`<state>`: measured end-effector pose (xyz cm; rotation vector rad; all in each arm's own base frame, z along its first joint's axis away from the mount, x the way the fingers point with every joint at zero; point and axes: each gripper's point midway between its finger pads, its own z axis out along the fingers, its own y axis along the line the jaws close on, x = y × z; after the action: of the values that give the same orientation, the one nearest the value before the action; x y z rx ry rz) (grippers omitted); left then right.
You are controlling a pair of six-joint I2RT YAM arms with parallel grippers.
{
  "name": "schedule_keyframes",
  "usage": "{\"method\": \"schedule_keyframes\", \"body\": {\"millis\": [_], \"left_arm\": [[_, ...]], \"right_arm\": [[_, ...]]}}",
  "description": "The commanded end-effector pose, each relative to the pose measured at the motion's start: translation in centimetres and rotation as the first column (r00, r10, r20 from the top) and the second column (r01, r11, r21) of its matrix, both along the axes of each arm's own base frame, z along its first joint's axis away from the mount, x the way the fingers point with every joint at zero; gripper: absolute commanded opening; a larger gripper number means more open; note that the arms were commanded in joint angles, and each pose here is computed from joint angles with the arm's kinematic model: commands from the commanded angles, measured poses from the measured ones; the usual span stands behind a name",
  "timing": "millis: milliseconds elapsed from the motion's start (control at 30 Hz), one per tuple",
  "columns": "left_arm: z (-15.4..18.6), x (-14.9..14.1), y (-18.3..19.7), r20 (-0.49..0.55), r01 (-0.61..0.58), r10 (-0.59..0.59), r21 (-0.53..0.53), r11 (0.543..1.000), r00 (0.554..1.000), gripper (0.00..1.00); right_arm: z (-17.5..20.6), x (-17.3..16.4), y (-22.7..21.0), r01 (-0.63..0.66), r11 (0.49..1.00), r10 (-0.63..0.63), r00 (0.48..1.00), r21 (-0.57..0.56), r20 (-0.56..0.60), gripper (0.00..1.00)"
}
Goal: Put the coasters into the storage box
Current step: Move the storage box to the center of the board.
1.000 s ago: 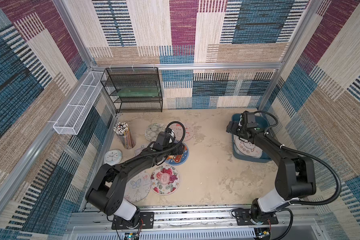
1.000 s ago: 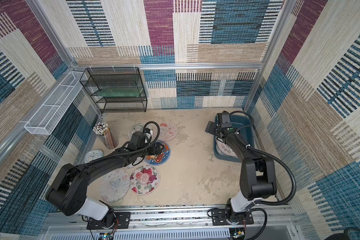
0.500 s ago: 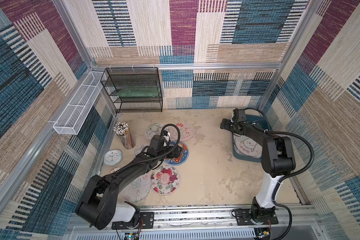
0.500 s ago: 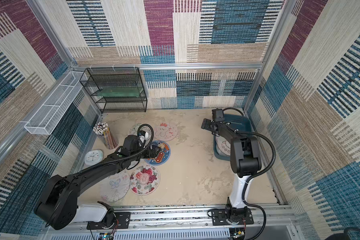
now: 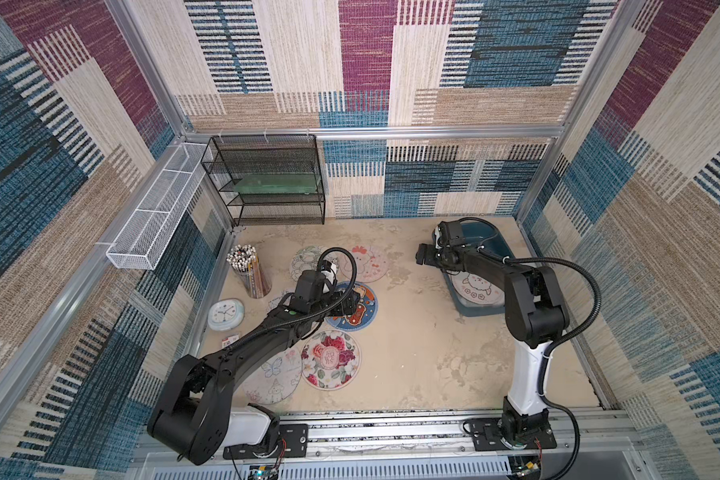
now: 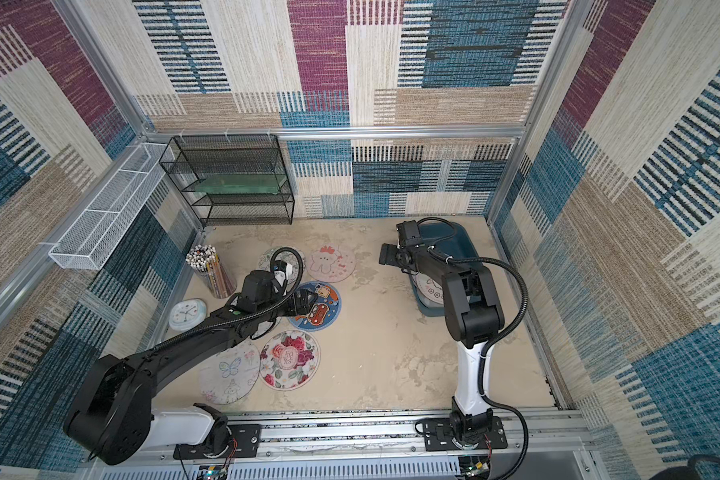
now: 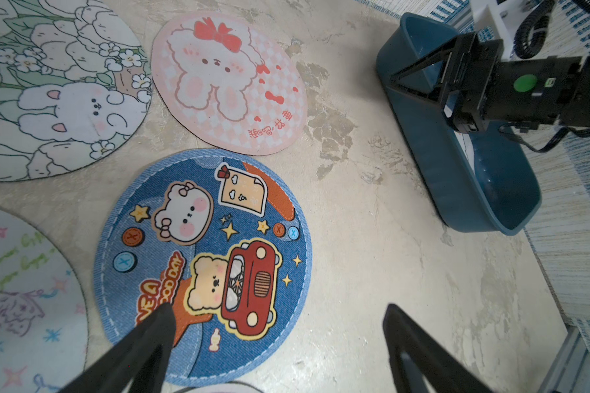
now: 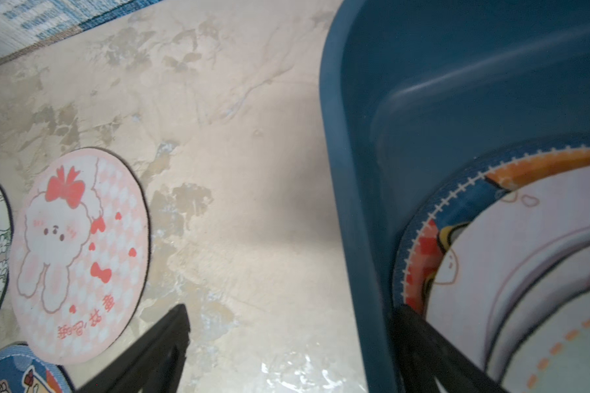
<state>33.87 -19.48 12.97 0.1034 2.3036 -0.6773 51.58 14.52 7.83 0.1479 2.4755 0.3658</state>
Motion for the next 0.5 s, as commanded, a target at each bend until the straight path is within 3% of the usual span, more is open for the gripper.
{"method": "schedule_keyframes", "body": {"millis": [0,200,467], "left_arm": [[0.1,0.2,0.0,0.015,0.005,-0.006,0.004,1.0,1.0,0.94],[-0.3,0.2,0.5,0.001,-0.017,0.017,0.018,1.0,1.0,0.94],[-1.6,0.5,1.6,-0.051,-0.077,0.079,0.035,0.996,0.996,0.94]], "right_arm": [[1.0,0.7,2.6,-0.048,0.997,0.047,0.999,0.053,0.026,0.95],[2.2,0.7,6.4,-0.122,0.984,0.118,0.992,0.133,0.04,0.95],[6.4,-0.1,7.3,-0.135,0.985,0.124,0.987,0.105,0.105,0.95]]}}
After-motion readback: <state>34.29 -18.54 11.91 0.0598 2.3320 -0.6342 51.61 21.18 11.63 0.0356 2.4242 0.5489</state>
